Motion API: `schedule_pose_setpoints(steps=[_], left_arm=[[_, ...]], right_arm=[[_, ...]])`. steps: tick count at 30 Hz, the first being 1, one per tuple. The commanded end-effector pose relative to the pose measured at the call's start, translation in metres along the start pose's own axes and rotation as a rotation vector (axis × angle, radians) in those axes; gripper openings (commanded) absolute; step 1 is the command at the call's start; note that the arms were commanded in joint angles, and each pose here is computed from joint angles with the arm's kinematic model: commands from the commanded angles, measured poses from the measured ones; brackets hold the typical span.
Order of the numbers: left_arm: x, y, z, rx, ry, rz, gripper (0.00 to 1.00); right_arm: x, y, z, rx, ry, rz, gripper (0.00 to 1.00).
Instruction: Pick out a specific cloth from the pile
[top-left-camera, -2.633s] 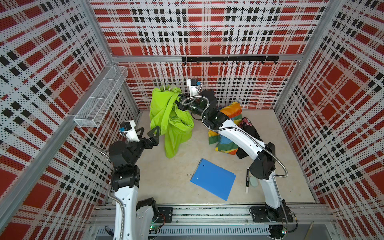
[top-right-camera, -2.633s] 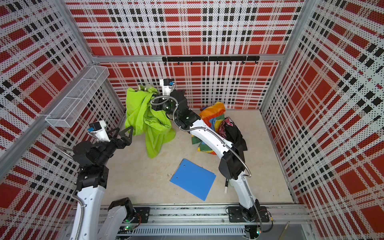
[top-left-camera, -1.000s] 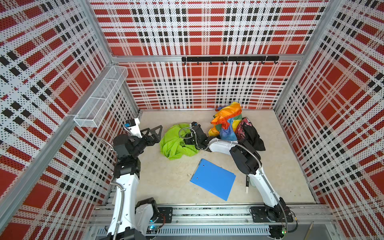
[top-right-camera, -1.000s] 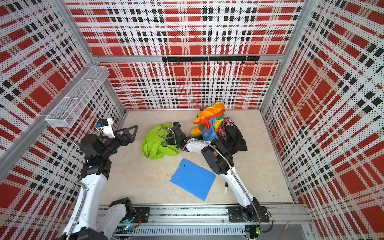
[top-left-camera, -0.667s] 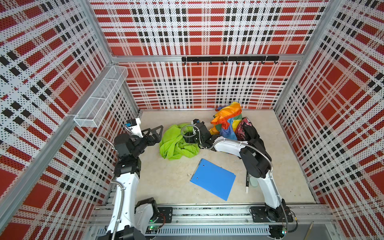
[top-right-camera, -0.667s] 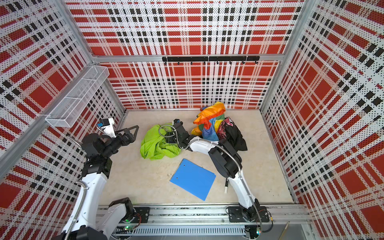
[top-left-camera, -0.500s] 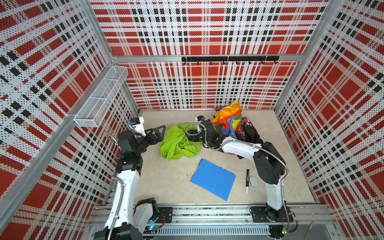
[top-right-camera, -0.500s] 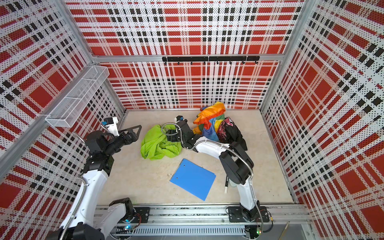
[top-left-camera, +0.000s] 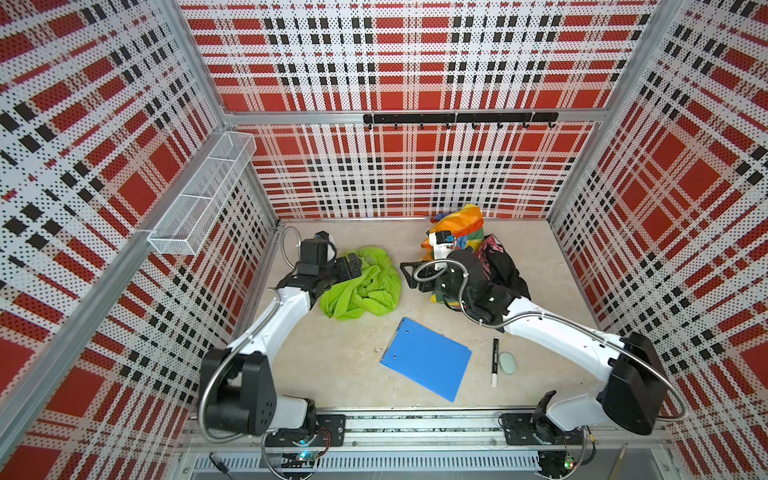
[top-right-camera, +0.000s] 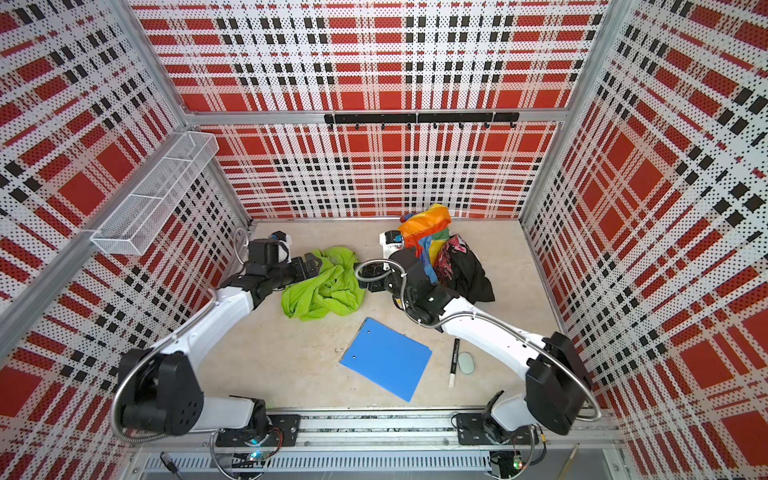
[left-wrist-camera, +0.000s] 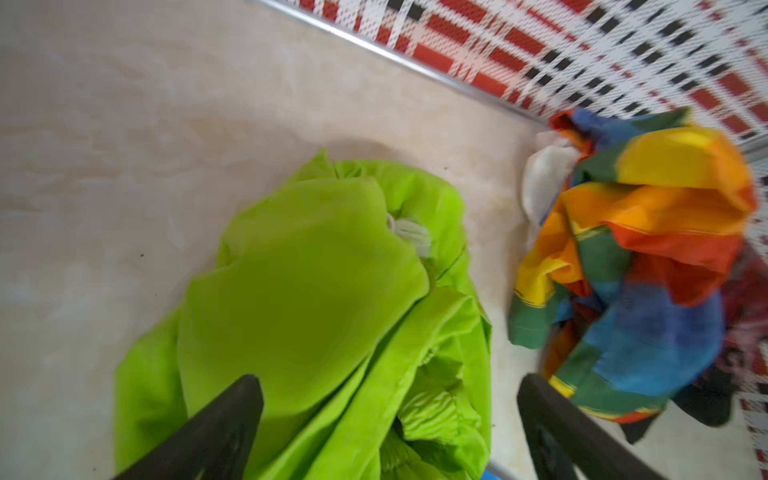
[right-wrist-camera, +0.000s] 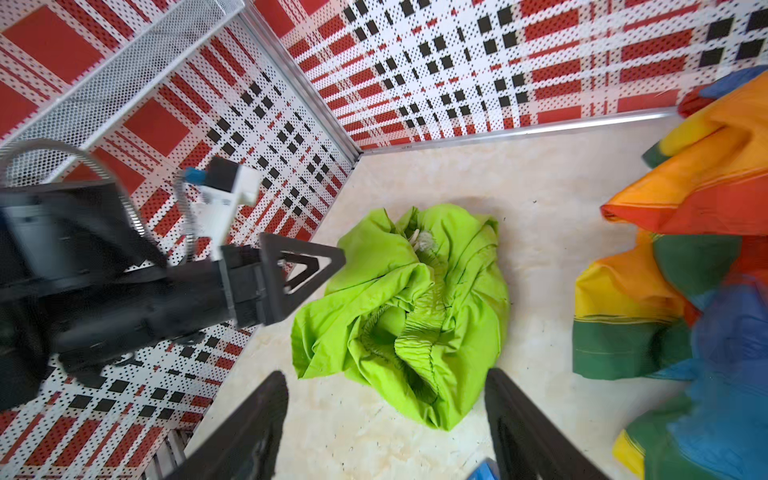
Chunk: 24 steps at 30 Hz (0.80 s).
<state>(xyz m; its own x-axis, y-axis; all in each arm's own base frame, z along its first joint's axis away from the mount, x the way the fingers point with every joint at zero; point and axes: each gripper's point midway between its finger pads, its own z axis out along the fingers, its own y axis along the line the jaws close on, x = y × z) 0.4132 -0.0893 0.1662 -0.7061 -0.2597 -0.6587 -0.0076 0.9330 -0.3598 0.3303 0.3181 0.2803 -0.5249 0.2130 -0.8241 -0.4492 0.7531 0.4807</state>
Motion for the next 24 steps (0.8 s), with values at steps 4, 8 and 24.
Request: schedule_pose_setpoints(steps=[4, 8, 24], left_arm=[[0.004, -0.032, 0.037, -0.051, 0.047, 0.075, 0.99], [0.028, -0.044, 0.071, -0.060, 0.113, 0.079, 0.99], [0.076, -0.017, 0.152, -0.185, 0.251, 0.081, 0.97]], right_arm=[[-0.012, -0.018, -0.033, 0.098, -0.068, -0.038, 0.81], [-0.012, -0.023, -0.049, 0.109, -0.083, -0.038, 0.82], [-0.012, -0.029, -0.092, 0.119, -0.086, -0.067, 0.91]])
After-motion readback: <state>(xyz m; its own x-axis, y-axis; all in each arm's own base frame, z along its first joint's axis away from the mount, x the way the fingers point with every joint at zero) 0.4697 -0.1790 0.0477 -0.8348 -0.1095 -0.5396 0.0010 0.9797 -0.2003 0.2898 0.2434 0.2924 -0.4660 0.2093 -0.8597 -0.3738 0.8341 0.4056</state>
